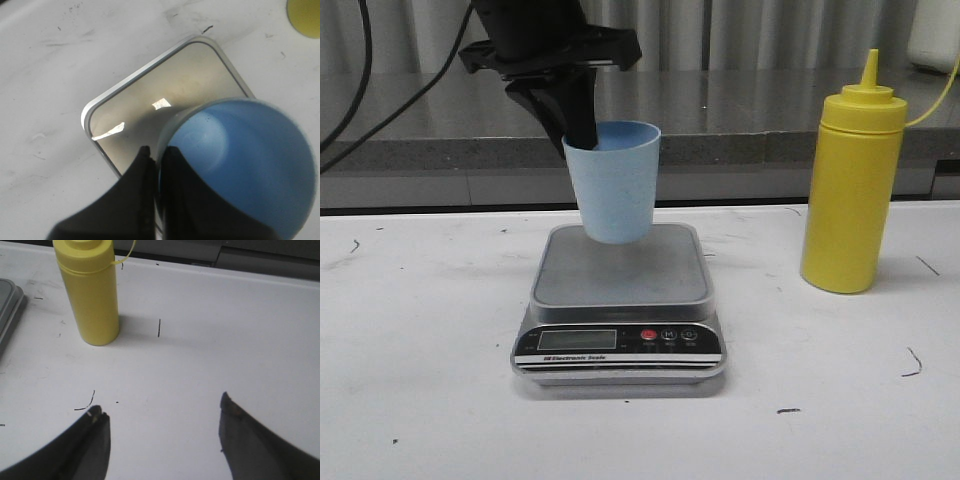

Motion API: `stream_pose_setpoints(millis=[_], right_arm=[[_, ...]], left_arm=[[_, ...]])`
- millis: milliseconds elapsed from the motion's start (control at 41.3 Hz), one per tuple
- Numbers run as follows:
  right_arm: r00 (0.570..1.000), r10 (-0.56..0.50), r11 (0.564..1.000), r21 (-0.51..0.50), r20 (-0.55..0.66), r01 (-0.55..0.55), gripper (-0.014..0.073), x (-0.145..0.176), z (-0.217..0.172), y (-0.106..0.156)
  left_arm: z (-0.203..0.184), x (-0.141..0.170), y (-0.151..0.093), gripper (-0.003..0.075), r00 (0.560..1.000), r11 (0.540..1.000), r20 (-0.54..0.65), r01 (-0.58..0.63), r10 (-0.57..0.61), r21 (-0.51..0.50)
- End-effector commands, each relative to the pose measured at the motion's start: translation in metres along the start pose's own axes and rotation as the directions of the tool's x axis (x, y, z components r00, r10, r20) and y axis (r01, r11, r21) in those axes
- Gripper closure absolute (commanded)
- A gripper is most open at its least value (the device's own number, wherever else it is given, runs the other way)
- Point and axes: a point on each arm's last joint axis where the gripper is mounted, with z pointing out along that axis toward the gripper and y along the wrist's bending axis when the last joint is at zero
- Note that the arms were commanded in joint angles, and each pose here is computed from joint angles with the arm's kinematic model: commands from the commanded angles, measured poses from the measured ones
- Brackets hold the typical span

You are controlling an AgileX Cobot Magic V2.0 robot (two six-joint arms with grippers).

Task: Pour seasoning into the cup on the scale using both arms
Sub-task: 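Lift the blue cup with the left gripper and set it on the scale, then open the left gripper and withdraw it from the cup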

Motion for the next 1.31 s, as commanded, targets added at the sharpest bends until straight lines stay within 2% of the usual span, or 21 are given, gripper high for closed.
stream_pose_setpoints(millis=[0,315,387,484,581,677,944,1113,1282], right_arm=[[0.996,-0.018,1.0,0.014,0.082,0.017,0.0102,-0.013,-0.004,-0.001],[0.996,-0.018,1.0,0.014,0.082,0.017,0.0102,-0.013,-0.004,-0.001],[0.996,-0.018,1.0,0.014,0.082,0.017,0.0102,-0.013,-0.004,-0.001],[0.996,-0.018,1.0,0.014,0.082,0.017,0.0102,-0.013,-0.004,-0.001],[0.996,-0.018,1.0,0.014,0.082,0.017,0.0102,-0.013,-0.004,-0.001],[0.996,-0.018,1.0,0.014,0.082,0.017,0.0102,-0.013,-0.004,-0.001],[0.996,-0.018,1.0,0.014,0.082,0.017,0.0102,-0.013,-0.004,-0.001],[0.996,-0.018,1.0,0.014,0.082,0.017,0.0102,-0.013,-0.004,-0.001],[0.996,-0.018,1.0,0.014,0.082,0.017,0.0102,-0.013,-0.004,-0.001]], left_arm=[[-0.026,-0.011,-0.004,0.074,0.994,1.0,0.106,-0.001,0.0,0.004],[-0.003,-0.009,-0.001,0.0739,0.998,1.0,0.055,0.008,-0.009,0.003],[-0.003,-0.009,-0.001,0.0714,0.999,1.0,0.054,0.008,-0.009,0.003],[-0.006,-0.011,-0.002,0.0589,0.998,1.0,0.057,0.007,-0.007,0.004],[-0.013,-0.013,-0.003,0.0405,0.997,1.0,0.073,0.008,-0.008,0.007],[-0.027,-0.015,-0.005,0.0318,0.995,1.0,0.103,0.003,-0.004,0.006],[-0.092,-0.006,-0.013,0.0337,0.974,1.0,0.226,-0.005,0.004,0.001],[-0.133,0.021,-0.017,0.0346,0.954,1.0,0.301,0.007,-0.003,-0.012],[-0.164,0.064,-0.021,0.0346,0.93,0.999,0.366,0.003,0.009,-0.034]])
